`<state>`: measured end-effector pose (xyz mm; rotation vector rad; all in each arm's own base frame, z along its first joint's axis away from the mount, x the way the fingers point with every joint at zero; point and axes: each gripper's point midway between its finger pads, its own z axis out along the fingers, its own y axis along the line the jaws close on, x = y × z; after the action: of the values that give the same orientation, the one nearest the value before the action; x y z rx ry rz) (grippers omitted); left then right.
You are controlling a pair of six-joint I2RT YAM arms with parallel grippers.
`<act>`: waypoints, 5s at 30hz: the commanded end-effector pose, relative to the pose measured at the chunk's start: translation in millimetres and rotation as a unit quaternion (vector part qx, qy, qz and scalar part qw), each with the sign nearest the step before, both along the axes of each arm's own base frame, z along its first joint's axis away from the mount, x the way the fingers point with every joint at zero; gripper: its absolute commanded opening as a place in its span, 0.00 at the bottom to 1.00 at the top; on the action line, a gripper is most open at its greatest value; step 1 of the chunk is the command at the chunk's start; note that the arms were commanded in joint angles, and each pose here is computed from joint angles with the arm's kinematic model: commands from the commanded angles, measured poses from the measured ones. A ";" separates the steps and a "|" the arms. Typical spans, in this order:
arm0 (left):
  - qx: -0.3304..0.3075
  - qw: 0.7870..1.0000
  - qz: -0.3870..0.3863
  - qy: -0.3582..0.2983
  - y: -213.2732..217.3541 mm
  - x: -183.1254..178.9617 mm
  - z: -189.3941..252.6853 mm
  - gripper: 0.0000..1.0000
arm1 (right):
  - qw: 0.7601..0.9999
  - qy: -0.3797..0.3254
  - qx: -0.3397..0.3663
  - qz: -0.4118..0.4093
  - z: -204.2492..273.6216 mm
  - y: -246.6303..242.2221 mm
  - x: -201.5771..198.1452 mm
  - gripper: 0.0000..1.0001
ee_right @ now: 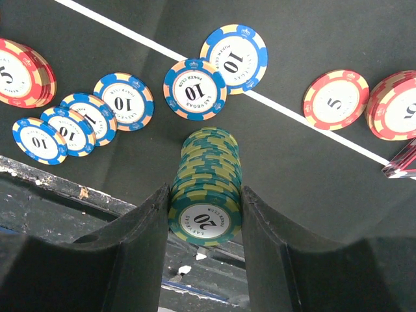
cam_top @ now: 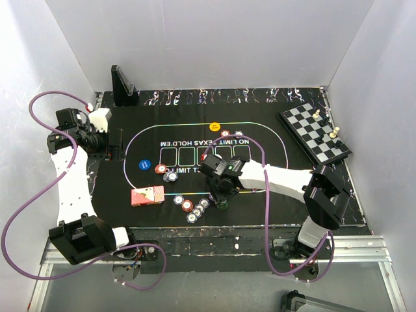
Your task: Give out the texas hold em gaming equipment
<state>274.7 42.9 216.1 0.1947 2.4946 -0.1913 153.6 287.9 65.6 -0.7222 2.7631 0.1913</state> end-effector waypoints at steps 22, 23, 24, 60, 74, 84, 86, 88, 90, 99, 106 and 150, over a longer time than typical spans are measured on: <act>-0.015 1.000 0.001 -0.018 -4.5 3.9 -0.4 1.00 | 0.996 -0.069 0.022 0.057 66.9 75.6 65.9 0.01; -0.016 1.000 0.000 -0.018 -4.9 4.4 -0.6 1.00 | 0.996 -0.068 0.024 0.058 64.7 84.2 72.6 0.01; -0.016 1.000 0.001 -0.017 -4.4 4.4 -0.6 1.00 | 0.996 -0.067 0.027 0.060 62.4 91.9 79.6 0.01; -0.012 1.000 0.001 -0.010 -0.3 10.8 -9.8 1.00 | 0.992 -0.032 0.099 0.072 -29.4 194.7 158.7 0.50; -0.013 1.000 0.004 -0.023 -3.4 5.4 0.8 1.00 | 0.985 -0.112 0.119 0.052 57.0 170.9 185.1 0.77; -0.028 0.999 0.003 -0.031 -11.0 1.9 8.1 1.00 | 0.989 -0.117 0.086 0.035 92.8 87.4 138.6 0.84; -0.032 0.999 0.002 -0.030 -12.5 0.9 7.1 1.00 | 0.992 -0.103 0.067 0.033 81.2 65.3 116.7 0.86; -0.037 0.999 0.003 -0.028 -13.5 0.4 5.9 1.00 | 0.994 -0.087 0.051 0.028 68.1 45.1 94.9 0.87; -0.042 0.999 0.004 -0.028 -14.9 0.7 5.6 1.00 | 0.996 -0.076 0.040 0.025 58.1 28.3 73.7 0.87; -0.046 0.999 0.005 -0.027 -15.6 3.3 7.2 1.00 | 0.999 -0.042 0.017 0.022 26.9 8.4 30.0 0.89; -0.044 0.999 0.005 -0.024 -14.2 3.9 7.4 1.00 | 0.999 -0.019 0.013 0.027 7.3 9.6 20.0 0.91; -0.018 0.999 0.007 -0.027 -4.8 7.3 10.2 1.00 | 0.999 -0.010 -0.014 0.030 0.1 -1.4 16.1 0.01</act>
<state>280.0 36.1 210.2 0.1463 2.4827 -0.2557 159.2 288.8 50.2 -0.8208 2.7720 0.1914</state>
